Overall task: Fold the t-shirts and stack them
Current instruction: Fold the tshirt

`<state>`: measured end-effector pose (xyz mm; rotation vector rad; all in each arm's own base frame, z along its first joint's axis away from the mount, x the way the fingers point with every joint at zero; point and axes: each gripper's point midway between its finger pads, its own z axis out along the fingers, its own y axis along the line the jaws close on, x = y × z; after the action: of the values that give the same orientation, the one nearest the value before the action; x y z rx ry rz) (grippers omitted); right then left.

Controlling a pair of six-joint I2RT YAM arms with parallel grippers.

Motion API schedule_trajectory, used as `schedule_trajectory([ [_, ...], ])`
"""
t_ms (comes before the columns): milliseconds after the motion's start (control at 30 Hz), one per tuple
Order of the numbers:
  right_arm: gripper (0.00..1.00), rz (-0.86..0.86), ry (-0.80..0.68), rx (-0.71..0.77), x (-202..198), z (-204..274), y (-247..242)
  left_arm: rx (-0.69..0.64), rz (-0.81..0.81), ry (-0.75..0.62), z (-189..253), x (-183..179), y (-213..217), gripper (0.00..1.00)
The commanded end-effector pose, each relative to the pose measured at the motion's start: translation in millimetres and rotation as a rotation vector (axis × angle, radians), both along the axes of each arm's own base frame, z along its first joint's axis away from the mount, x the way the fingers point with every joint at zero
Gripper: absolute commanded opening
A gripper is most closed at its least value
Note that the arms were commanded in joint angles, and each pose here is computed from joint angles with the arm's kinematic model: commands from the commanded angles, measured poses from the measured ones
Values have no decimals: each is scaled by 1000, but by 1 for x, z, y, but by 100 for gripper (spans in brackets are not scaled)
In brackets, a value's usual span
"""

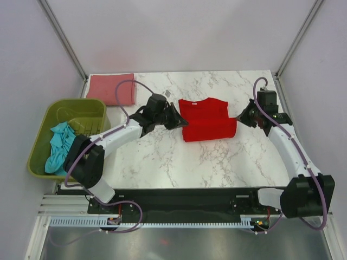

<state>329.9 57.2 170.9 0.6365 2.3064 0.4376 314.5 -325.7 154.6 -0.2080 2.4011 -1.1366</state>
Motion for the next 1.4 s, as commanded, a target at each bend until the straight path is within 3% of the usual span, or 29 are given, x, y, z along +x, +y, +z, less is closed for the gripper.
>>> schedule_trajectory([
  [0, 0, 0, -107, -27, 45, 32, -3, -26, -16, -115, 36, 42, 0, 2],
  [333, 0, 87, -196, 29, 144, 51, 19, -6, 54, -205, 42, 138, 12, 2],
  [867, 0, 86, -209, -17, 253, 0, 14, -49, 57, -306, 2, 262, -3, 2],
  [1033, 0, 93, -191, -30, 276, -27, 5, -64, 113, -268, -28, 293, 7, 2],
  [1367, 0, 198, -370, 29, 313, -13, 19, -62, 181, -308, -17, 314, 27, 2],
])
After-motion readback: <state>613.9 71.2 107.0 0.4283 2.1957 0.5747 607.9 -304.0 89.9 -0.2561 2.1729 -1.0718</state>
